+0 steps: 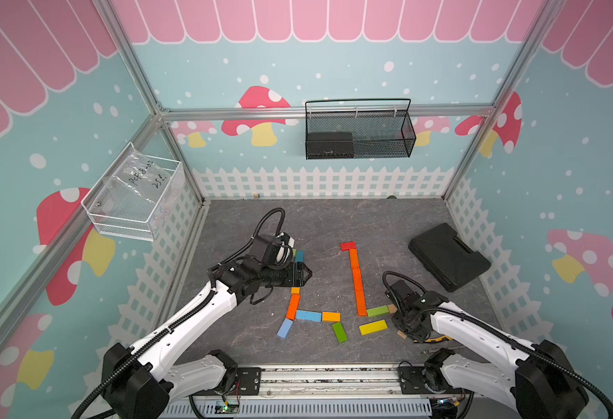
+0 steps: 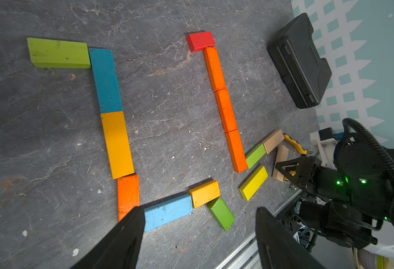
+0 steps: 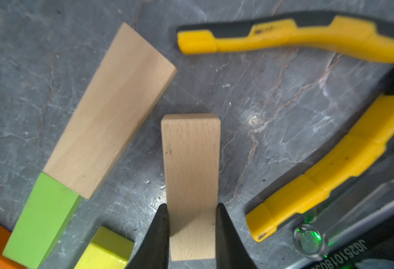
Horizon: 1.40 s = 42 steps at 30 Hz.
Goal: Assemble a giraffe with building blocks
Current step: Place the building block at the center of the board.
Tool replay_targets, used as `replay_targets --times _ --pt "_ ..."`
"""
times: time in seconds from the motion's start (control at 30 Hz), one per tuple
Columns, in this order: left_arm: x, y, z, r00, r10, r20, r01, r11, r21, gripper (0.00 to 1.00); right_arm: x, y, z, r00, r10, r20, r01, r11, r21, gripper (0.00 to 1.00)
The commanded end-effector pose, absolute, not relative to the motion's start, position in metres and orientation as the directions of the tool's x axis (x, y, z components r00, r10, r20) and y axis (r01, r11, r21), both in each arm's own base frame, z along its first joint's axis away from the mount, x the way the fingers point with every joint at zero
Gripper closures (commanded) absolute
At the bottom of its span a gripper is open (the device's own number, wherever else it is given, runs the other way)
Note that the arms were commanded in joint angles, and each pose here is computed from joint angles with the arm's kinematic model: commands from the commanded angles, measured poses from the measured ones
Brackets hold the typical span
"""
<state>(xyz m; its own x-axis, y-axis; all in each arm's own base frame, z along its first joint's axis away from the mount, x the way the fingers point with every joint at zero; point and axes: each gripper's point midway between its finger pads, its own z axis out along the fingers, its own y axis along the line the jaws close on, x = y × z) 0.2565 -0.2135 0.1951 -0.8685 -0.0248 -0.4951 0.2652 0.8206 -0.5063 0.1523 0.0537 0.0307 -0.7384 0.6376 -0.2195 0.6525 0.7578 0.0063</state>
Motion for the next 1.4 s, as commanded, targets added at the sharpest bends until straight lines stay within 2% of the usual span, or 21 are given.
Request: replay_targets --times 0.0,0.7,0.8,1.07,1.1,1.17,1.2,1.23,1.27,1.37 --pt "0.258 -0.211 0.193 -0.865 -0.016 -0.502 0.268 0.830 -0.489 0.22 0.157 0.040 0.046 -0.738 0.616 -0.277 0.651 0.757 -0.052 0.85" --pt "0.263 -0.212 0.200 -0.861 -0.020 -0.508 0.276 0.820 -0.501 0.22 0.129 0.053 0.010 -0.678 0.723 -0.131 0.728 0.686 0.022 0.79" --pt "0.264 -0.212 0.200 -0.862 -0.019 -0.507 0.275 0.821 -0.500 0.22 0.130 0.053 0.009 -0.684 0.717 -0.135 0.722 0.692 0.012 0.67" --pt "0.264 -0.211 0.200 -0.860 -0.021 -0.510 0.273 0.825 -0.495 0.22 0.139 0.052 0.023 -0.697 0.696 -0.174 0.703 0.711 0.030 0.45" --pt "0.264 -0.211 0.200 -0.860 -0.021 -0.511 0.273 0.825 -0.494 0.22 0.143 0.052 0.028 -0.698 0.692 -0.186 0.698 0.715 0.039 0.40" --pt "0.265 -0.211 0.199 -0.860 -0.021 -0.510 0.271 0.827 -0.492 0.22 0.147 0.052 0.038 -0.704 0.679 -0.208 0.686 0.726 0.047 0.19" --pt "0.265 -0.211 0.200 -0.859 -0.022 -0.511 0.272 0.827 -0.493 0.22 0.150 0.052 0.045 -0.704 0.676 -0.217 0.683 0.729 0.054 0.17" --pt "0.265 -0.210 0.200 -0.859 -0.022 -0.511 0.271 0.827 -0.492 0.22 0.153 0.053 0.052 -0.704 0.674 -0.225 0.679 0.731 0.065 0.04" --pt "0.265 -0.211 0.200 -0.859 -0.022 -0.512 0.272 0.828 -0.491 0.22 0.155 0.053 0.060 -0.703 0.672 -0.234 0.676 0.733 0.075 0.00" --pt "0.264 -0.210 0.200 -0.861 -0.020 -0.508 0.271 0.827 -0.492 0.22 0.164 0.055 0.090 -0.694 0.669 -0.265 0.666 0.737 0.118 0.00"
